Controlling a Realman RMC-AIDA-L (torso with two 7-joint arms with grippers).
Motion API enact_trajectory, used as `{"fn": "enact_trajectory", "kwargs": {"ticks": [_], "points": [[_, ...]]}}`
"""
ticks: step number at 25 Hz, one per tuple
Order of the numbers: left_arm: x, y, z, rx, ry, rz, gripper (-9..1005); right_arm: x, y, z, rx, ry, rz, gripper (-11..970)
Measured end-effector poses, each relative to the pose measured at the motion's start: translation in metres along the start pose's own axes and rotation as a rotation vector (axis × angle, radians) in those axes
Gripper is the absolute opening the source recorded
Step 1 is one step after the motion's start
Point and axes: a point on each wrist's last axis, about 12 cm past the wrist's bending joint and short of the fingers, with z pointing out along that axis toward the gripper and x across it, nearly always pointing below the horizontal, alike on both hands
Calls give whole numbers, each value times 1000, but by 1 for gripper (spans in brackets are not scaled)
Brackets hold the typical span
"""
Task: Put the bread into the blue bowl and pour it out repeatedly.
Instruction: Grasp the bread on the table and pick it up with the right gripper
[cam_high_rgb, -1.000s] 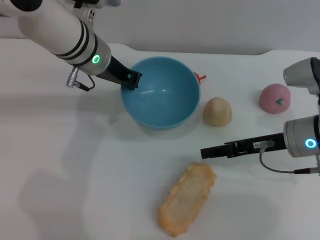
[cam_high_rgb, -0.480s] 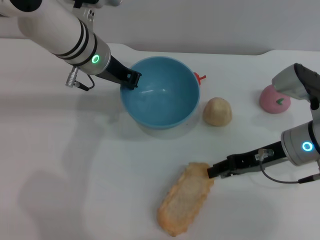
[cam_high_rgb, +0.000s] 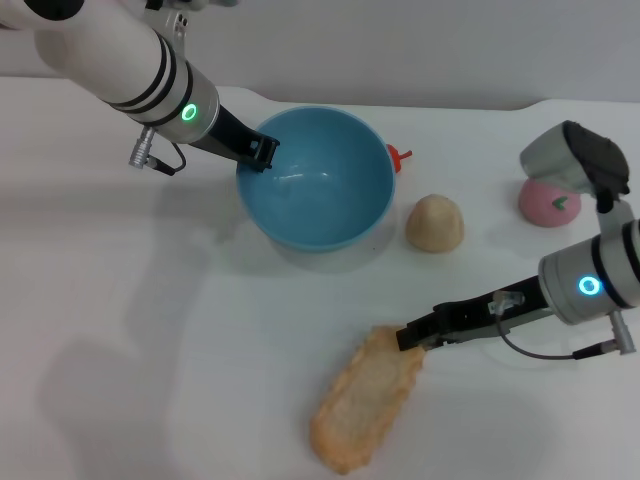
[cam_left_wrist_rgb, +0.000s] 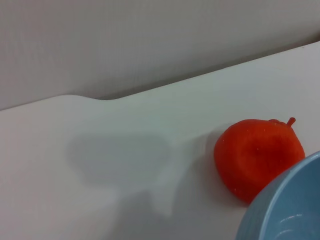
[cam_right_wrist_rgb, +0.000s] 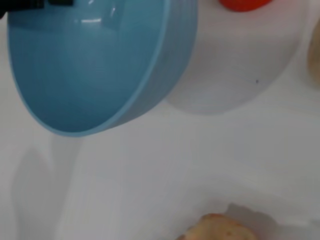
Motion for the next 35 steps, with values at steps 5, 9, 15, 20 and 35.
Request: {"fn": "enact_trajectory", "kwargs": {"ticks": [5,9,15,20,35], "points": [[-1,0,0,-2,-5,3,1,-2,1,7,16,18,7,427],[-1,0,0,-3,-6,5,0,-1,1,13,39,35,3,426],[-2,-1,0,-2,-8,7,0,-2,4,21,57,26,-24,424],[-2,-1,0,-2,-9,7,0,-5,6,25,93,26,-73,423],[-2,-1,0,-2,-7,4,-1,-9,8,12,15,-63,-164,246]]}}
